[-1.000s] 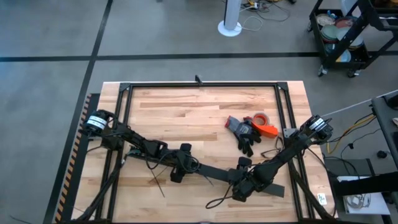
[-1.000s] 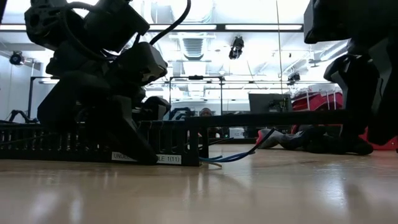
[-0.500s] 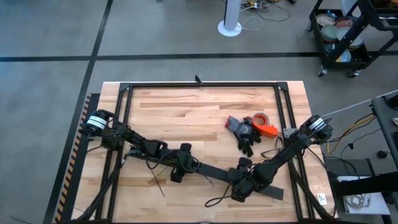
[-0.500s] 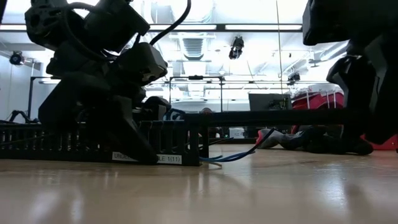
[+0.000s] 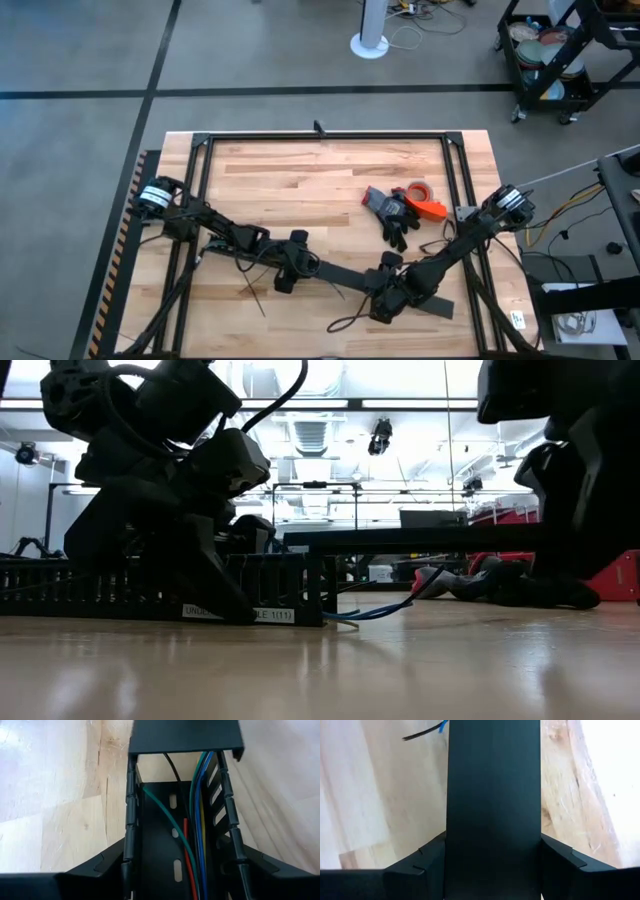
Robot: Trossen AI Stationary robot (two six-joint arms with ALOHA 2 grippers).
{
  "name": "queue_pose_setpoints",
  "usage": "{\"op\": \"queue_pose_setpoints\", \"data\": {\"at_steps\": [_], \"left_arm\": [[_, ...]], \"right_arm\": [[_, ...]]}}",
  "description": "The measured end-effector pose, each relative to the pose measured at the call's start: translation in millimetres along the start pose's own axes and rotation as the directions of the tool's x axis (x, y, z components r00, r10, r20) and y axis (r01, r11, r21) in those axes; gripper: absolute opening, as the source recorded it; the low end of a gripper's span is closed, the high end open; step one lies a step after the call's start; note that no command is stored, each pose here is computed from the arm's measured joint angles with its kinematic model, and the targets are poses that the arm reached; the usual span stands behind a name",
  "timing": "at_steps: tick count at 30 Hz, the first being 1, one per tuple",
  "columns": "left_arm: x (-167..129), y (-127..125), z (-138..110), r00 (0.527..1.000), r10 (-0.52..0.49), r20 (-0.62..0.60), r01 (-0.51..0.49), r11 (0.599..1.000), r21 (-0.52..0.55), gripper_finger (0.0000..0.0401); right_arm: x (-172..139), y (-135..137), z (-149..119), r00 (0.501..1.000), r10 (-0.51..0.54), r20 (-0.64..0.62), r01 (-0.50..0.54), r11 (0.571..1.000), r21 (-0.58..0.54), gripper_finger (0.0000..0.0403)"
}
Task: Ziptie cables
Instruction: Insert the black cable duct cover into the black cable duct
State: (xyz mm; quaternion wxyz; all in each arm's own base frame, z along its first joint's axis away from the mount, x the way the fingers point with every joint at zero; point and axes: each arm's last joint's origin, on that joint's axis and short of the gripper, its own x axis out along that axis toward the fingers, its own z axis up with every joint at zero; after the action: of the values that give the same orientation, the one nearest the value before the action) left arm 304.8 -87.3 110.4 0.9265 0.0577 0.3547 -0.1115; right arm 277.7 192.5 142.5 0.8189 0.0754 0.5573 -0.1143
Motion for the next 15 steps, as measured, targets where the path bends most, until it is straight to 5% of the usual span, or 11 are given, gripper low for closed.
{"op": "queue_pose_setpoints", "data": {"at_steps": [15], "left_arm": [[0.0, 0.5, -0.2, 1.0, 0.001, -0.003, -0.001, 1.0, -0.002, 0.0237]], "right_arm": [[-6.0, 3.6, -8.5, 0.998, -0.058, -0.031, 0.058, 0.998, -0.013, 0.0213]]}}
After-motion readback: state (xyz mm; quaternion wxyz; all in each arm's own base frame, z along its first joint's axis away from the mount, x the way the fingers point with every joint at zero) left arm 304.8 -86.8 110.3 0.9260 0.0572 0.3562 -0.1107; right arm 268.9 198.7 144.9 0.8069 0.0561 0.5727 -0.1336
